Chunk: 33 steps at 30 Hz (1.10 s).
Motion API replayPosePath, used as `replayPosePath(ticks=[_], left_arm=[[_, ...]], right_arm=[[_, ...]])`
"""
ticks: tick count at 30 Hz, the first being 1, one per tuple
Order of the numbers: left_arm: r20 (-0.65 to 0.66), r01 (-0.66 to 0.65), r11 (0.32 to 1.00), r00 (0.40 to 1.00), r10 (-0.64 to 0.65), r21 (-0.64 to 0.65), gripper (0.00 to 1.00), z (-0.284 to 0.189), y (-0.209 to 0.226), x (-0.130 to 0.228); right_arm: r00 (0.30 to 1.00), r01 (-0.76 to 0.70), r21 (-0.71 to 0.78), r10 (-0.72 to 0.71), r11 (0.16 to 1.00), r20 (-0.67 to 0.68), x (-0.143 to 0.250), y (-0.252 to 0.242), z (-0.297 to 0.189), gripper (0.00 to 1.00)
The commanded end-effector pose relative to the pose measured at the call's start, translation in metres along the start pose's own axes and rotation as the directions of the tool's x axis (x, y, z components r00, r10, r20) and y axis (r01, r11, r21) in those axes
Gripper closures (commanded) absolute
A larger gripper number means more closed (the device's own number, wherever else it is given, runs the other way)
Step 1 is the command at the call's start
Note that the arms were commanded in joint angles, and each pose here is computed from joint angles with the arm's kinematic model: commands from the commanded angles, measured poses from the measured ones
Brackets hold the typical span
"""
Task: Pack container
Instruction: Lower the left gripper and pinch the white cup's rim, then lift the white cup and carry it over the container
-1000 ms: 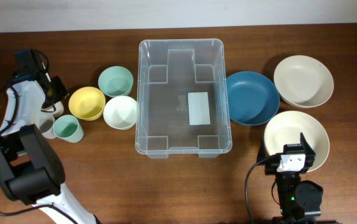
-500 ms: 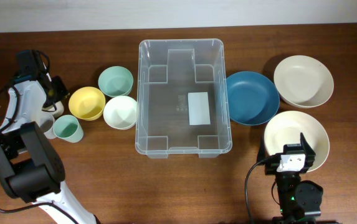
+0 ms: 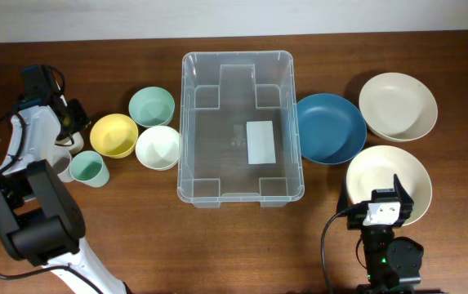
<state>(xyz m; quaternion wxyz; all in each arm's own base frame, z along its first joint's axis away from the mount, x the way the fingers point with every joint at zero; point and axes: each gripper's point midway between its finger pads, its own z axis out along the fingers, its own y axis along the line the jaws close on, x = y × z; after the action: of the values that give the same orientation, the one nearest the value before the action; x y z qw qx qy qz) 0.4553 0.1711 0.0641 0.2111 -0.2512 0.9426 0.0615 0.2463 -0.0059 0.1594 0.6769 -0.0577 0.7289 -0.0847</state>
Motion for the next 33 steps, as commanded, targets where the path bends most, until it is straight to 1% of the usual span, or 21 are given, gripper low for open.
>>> replayPosePath(ticks=[1,10,15,20,24,29,33], left_arm=[[0.0,-0.001,1.0,1.0,0.001,0.009,0.71,0.003,-0.001,-0.002],[0.0,-0.001,1.0,1.0,0.001,0.006,0.84,0.003,-0.001,-0.002],[0.002,-0.001,1.0,1.0,0.001,0.005,0.89,0.003,-0.001,-0.002],[0.031,0.002,0.999,1.0,-0.001,-0.042,0.99,0.003,0.007,-0.009],[0.073,0.01,0.994,0.997,-0.003,-0.106,0.99,-0.002,0.018,-0.021],[0.117,0.014,0.996,0.993,-0.004,-0.084,0.99,-0.019,0.01,-0.043],[0.17,-0.007,0.999,0.985,0.014,-0.038,0.99,-0.054,-0.012,-0.073]], right_arm=[[1.0,0.003,0.022,-0.003,1.0,-0.01,0.003,-0.004,0.0,0.01],[1.0,0.004,0.021,-0.004,1.0,-0.009,0.003,-0.004,0.0,0.01],[1.0,0.004,0.021,-0.004,1.0,-0.009,0.003,-0.004,0.0,0.01],[1.0,0.004,0.021,-0.004,1.0,-0.009,0.003,-0.004,0.0,0.01],[1.0,0.003,0.021,-0.003,1.0,-0.009,0.003,-0.004,0.0,0.01],[1.0,0.003,0.021,-0.003,1.0,-0.009,0.003,-0.004,0.0,0.01],[1.0,0.004,0.021,-0.004,1.0,-0.009,0.003,-0.004,0.0,0.01]])
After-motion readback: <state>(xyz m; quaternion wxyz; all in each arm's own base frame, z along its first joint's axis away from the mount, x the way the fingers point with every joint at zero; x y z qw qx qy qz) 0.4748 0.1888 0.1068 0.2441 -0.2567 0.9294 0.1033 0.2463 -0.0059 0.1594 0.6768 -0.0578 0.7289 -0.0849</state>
